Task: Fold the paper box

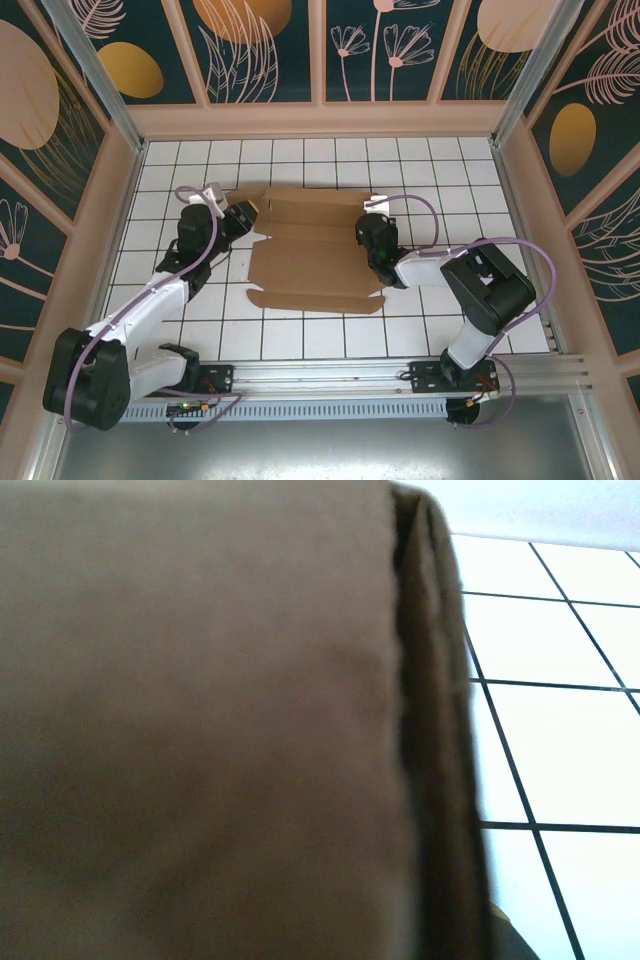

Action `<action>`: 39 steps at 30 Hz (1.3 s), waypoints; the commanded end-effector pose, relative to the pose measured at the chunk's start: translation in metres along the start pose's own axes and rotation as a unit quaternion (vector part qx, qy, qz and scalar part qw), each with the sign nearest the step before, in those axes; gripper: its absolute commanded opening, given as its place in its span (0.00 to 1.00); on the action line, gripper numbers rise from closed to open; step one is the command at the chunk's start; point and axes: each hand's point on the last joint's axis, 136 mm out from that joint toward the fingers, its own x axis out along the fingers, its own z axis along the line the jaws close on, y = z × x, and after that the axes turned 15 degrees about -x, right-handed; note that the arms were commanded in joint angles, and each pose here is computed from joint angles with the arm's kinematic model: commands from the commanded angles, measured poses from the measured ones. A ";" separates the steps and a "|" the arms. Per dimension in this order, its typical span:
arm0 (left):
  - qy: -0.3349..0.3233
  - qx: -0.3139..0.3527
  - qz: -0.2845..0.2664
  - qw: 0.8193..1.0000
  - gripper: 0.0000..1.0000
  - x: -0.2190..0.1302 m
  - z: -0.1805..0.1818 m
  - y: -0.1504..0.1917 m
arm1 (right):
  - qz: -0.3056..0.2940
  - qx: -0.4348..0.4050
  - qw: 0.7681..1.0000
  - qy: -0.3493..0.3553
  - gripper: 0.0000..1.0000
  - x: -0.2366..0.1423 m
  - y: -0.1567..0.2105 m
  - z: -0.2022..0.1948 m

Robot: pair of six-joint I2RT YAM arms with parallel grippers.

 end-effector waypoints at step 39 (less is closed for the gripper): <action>-0.188 -0.090 0.040 0.977 0.16 0.099 0.152 0.014 | -0.005 -0.003 1.000 -0.028 0.00 0.001 -0.015 0.012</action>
